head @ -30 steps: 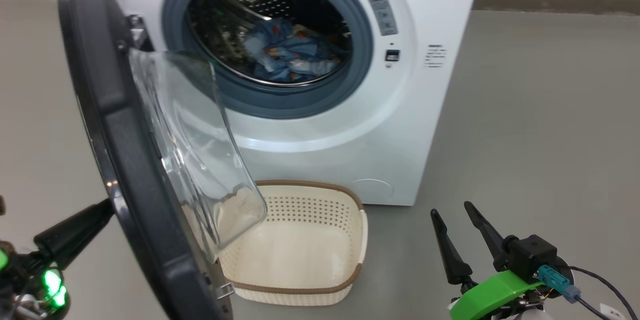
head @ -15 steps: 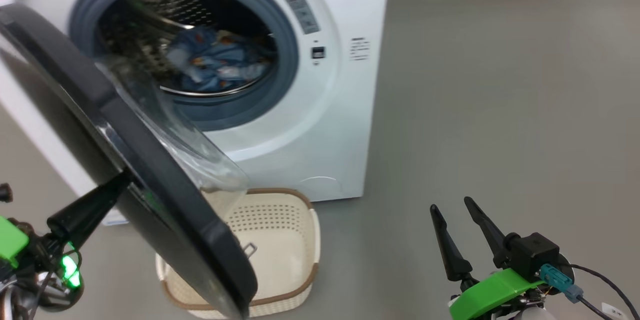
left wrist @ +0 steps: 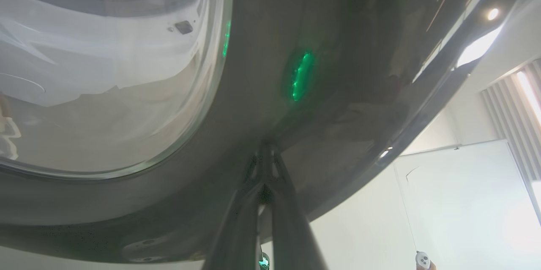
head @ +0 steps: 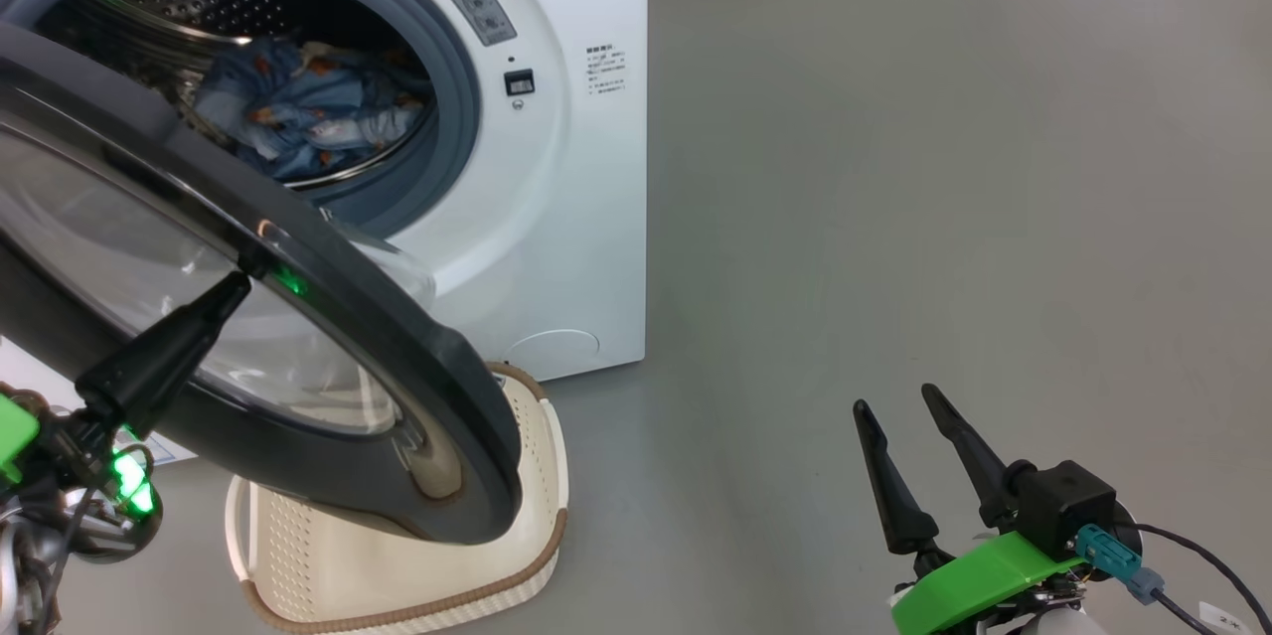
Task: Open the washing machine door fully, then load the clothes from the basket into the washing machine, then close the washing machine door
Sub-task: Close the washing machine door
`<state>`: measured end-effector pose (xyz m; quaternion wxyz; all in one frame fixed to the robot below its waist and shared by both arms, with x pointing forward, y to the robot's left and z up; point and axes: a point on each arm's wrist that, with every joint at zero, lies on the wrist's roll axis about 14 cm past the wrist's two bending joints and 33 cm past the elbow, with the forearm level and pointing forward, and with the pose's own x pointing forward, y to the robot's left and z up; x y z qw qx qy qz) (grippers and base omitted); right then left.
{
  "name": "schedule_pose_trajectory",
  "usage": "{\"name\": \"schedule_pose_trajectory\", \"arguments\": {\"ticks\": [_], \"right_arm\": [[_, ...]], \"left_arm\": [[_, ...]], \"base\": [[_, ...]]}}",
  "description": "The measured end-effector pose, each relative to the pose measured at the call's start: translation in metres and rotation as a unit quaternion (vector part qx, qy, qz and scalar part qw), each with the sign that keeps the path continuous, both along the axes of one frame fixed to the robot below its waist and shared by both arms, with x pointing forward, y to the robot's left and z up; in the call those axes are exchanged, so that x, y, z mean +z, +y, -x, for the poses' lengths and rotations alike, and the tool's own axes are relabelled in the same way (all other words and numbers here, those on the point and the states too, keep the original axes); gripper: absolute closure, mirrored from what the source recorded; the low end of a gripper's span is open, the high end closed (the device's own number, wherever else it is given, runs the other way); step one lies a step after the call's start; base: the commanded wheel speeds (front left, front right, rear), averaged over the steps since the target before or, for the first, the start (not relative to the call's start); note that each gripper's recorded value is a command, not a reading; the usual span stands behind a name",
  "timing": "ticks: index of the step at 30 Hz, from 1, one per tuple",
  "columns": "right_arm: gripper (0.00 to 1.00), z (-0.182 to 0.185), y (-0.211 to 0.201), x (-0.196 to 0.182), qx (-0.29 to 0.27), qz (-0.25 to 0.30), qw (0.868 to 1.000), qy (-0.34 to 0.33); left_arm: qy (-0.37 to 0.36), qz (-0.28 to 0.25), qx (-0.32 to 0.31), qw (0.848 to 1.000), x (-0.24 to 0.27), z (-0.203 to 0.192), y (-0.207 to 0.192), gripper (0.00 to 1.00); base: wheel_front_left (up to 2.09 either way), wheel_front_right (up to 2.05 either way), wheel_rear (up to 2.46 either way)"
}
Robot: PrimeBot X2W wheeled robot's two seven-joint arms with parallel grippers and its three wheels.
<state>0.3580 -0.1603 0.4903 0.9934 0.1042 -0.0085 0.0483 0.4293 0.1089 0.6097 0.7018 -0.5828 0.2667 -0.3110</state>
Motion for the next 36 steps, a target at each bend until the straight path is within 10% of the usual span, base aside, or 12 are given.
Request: {"name": "schedule_pose_trajectory", "arguments": {"ticks": [24,26,27,36], "right_arm": [[0.0,-0.013,0.033,0.001,0.05,-0.004,0.999,-0.003],[0.0,-0.014,0.035,0.002,0.053,-0.004,0.999,-0.003],[0.0,-0.014,0.035,0.002,0.053,-0.004,0.999,-0.003],[0.0,-0.018,0.044,0.002,0.066,-0.005,0.998,-0.003]], "left_arm": [[-0.018,0.003,0.062,0.998,0.006,0.013,0.036,1.0],[-0.034,-0.017,0.08,0.996,0.007,0.012,0.042,0.48],[-0.034,-0.017,0.08,0.996,0.007,0.012,0.042,0.0],[-0.122,-0.137,0.16,0.97,0.001,0.009,0.076,0.0]], "base": [[0.0,0.0,0.0],[0.0,0.0,0.0],[0.0,0.0,0.0],[0.0,0.0,0.0]]}}
